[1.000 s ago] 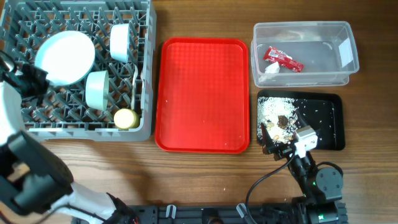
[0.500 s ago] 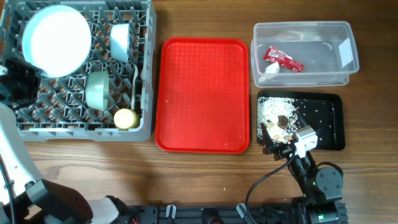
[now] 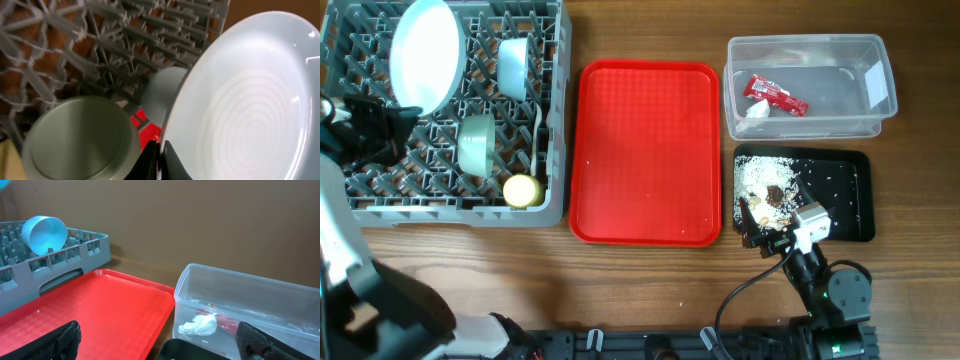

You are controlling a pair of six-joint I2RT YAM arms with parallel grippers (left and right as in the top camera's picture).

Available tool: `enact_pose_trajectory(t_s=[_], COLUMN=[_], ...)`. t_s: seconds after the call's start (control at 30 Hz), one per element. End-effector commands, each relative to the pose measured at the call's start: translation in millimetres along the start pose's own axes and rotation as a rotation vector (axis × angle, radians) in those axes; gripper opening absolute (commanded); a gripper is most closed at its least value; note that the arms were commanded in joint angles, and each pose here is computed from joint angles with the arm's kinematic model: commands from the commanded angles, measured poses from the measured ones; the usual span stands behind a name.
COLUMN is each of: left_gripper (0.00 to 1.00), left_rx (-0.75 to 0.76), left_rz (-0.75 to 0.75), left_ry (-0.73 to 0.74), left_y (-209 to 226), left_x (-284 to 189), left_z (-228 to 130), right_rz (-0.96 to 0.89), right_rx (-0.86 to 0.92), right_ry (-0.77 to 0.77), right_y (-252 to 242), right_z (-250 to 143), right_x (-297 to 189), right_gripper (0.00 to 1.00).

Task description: Sort waste into correct bins and load items into the dishwasher rack

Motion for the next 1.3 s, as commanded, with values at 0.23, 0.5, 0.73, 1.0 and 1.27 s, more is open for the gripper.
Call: enact_pose_trajectory(t_s=[0.23,0.5,0.73,1.0,1.27], left_gripper=[0.04,0.04,0.04,0.04,0.04], left_rx=[-0.217,-0.3,-0.198,0.029,0.27], left_rz=[-0.187,-0.15,-0.132,0.146,0.763], left_ry=[0.301,0.338,0.312,-0.015,-0.614], left_y=[18.3,43.5,54.1,47.3,53.1], left_x=[38.6,55.1,56.0,9.7,-84.3], left_z=[1.3,6.6,10.5,30.4,65.5], right_rz=[0.011,0.011,0.011,0.011,0.011], right_rx=[0.012,0.011,0.012,0.012,0.012], right_ry=[-0.008,-0.008,-0.008,-0.008,-0.008], right_y=[1.2,1.2,1.2,1.2,1.2], right_z=[1.1,1.1,1.1,1.1,1.1], right_x=[-0.6,-0.6,-0.6,-0.6,-0.6], right_gripper=[1.0,1.0,1.0,1.0,1.0])
Point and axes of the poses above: each gripper's point midway between its finger pads, its own x axis out along the fingers, its own y axis along the line the jaws close on, z = x × y, the point moved 3 cm from there along -x, back along the fingers, and after that the axes turned 12 degrees about x, right-handed, at the moved point
